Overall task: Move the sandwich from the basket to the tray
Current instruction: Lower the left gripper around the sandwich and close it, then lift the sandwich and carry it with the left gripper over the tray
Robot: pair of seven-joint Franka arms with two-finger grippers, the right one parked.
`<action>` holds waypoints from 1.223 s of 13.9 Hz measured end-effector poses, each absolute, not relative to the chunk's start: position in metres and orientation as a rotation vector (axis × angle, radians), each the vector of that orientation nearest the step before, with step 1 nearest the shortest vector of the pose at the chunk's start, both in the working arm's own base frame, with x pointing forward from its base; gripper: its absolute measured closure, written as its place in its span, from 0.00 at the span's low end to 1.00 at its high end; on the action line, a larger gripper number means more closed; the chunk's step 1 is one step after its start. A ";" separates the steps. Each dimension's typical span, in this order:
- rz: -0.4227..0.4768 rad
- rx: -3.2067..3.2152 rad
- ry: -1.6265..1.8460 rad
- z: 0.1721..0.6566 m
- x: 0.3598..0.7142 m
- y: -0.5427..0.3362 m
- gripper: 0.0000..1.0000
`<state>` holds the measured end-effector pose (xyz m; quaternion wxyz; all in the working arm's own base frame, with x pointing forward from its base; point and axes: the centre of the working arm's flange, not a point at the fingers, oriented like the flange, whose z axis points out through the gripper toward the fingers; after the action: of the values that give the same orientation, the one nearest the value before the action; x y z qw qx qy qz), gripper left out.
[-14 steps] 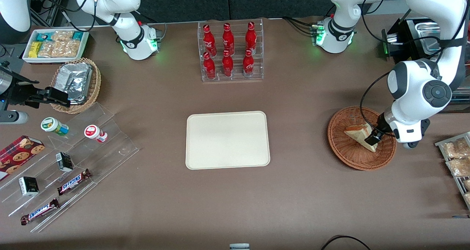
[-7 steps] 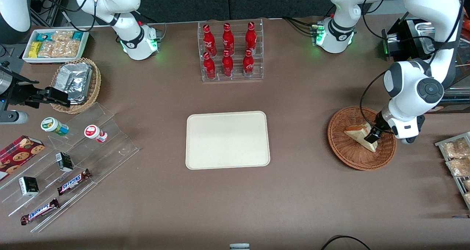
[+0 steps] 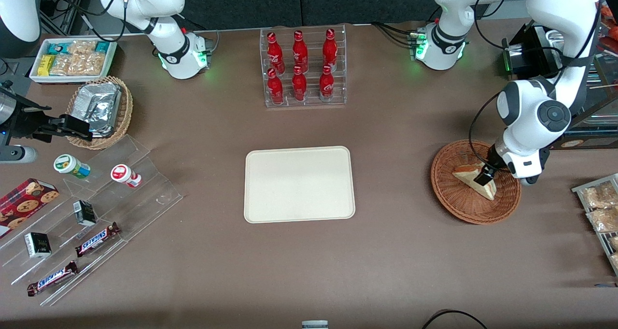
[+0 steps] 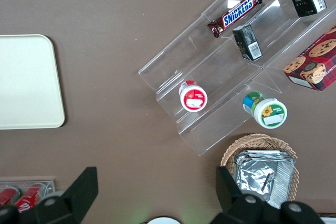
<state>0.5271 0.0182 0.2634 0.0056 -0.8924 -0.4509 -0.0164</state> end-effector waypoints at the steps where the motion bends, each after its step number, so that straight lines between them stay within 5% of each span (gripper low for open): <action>1: -0.048 -2.793 -1.411 0.262 0.527 0.018 0.03; 8: -0.043 -2.784 -1.430 0.256 0.527 0.016 0.12; 13: -0.052 -2.778 -1.453 0.251 0.528 0.012 0.62; 17: -0.059 -2.775 -1.461 0.259 0.535 0.007 0.72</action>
<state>0.5354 0.0066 0.2593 0.0022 -0.8847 -0.4658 -0.0187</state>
